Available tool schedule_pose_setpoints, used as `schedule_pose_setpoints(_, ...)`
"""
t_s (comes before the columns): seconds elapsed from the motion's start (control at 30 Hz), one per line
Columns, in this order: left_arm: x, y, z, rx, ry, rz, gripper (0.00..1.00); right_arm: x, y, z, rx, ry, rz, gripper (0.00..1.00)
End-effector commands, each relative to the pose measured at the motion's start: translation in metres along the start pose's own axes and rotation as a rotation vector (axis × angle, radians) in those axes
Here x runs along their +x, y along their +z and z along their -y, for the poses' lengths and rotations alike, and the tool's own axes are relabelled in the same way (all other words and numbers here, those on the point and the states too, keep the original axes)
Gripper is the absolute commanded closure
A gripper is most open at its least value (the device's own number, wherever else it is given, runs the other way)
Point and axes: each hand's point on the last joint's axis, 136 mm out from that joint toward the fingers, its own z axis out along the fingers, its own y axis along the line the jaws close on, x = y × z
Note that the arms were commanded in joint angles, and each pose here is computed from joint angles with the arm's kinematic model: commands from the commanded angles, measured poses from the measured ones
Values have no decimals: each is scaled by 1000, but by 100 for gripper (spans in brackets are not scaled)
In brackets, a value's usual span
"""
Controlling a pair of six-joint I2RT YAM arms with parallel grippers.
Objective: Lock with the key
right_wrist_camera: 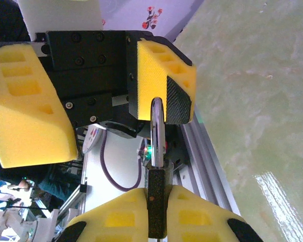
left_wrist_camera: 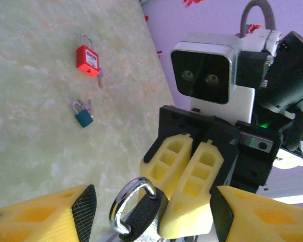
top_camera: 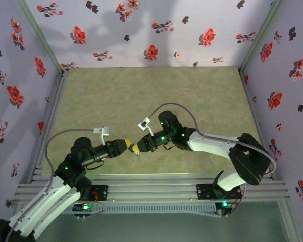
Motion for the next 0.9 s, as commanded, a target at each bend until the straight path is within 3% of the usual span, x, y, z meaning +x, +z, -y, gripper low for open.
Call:
schedule_pose_setpoints(0.0, -1, -1, 11, 54, 30, -4, 37, -1, 1, -5, -49, -10, -3, 100)
schedule_pose_setpoints(0.7, 0, -4, 14, 47, 72, -20, 60, -1, -2, -18, -114, -23, 4, 100)
schedule_pose_setpoints(0.87, -1, -4, 15, 43, 80, -20, 61, 0, -1, -19, -120, -24, 1, 100)
